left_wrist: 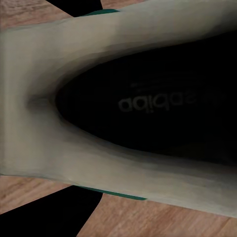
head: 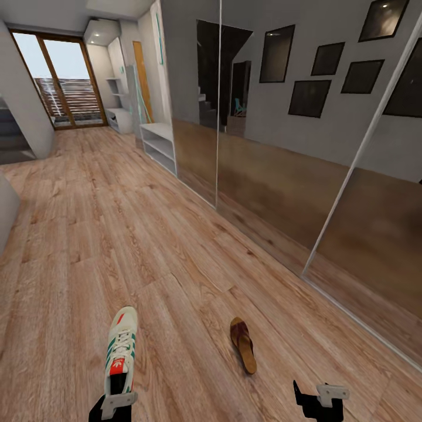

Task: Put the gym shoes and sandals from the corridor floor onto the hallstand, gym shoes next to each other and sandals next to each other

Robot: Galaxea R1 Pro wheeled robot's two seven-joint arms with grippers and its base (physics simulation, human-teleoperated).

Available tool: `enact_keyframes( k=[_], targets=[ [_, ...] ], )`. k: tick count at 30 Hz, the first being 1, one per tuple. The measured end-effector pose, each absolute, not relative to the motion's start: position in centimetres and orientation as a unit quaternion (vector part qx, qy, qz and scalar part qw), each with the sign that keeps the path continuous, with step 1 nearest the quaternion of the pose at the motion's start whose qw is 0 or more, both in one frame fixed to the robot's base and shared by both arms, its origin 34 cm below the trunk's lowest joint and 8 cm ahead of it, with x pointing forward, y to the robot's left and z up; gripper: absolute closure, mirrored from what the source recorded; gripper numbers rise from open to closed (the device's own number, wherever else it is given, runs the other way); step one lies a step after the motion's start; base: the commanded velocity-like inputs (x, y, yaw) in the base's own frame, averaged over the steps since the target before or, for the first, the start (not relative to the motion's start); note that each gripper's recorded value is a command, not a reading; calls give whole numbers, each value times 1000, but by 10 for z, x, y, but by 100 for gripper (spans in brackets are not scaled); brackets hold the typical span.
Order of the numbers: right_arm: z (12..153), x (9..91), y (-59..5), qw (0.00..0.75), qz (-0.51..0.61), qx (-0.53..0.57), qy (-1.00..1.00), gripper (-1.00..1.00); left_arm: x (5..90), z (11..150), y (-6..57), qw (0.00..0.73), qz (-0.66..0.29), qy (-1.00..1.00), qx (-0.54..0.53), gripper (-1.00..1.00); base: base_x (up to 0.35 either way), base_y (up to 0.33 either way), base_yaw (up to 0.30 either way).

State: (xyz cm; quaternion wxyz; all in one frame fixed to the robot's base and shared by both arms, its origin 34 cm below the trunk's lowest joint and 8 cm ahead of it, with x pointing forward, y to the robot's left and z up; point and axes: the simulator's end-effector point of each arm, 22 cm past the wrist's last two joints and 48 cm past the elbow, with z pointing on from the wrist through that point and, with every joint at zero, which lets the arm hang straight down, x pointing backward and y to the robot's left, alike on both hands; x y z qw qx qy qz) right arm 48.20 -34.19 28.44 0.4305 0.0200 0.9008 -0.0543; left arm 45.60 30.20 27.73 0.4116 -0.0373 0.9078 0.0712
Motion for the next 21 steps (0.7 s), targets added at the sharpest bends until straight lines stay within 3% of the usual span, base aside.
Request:
enact_keyframes(
  k=[7,21],
  targets=[
    [284,482,-342,431,-54,20,901,-100,456,277,302,412,71,908,-37,100,0,0,27],
    [284,482,-342,431,-54,20,901,-100,456,277,302,412,71,908,-38,100,0,0,257]
  ],
)
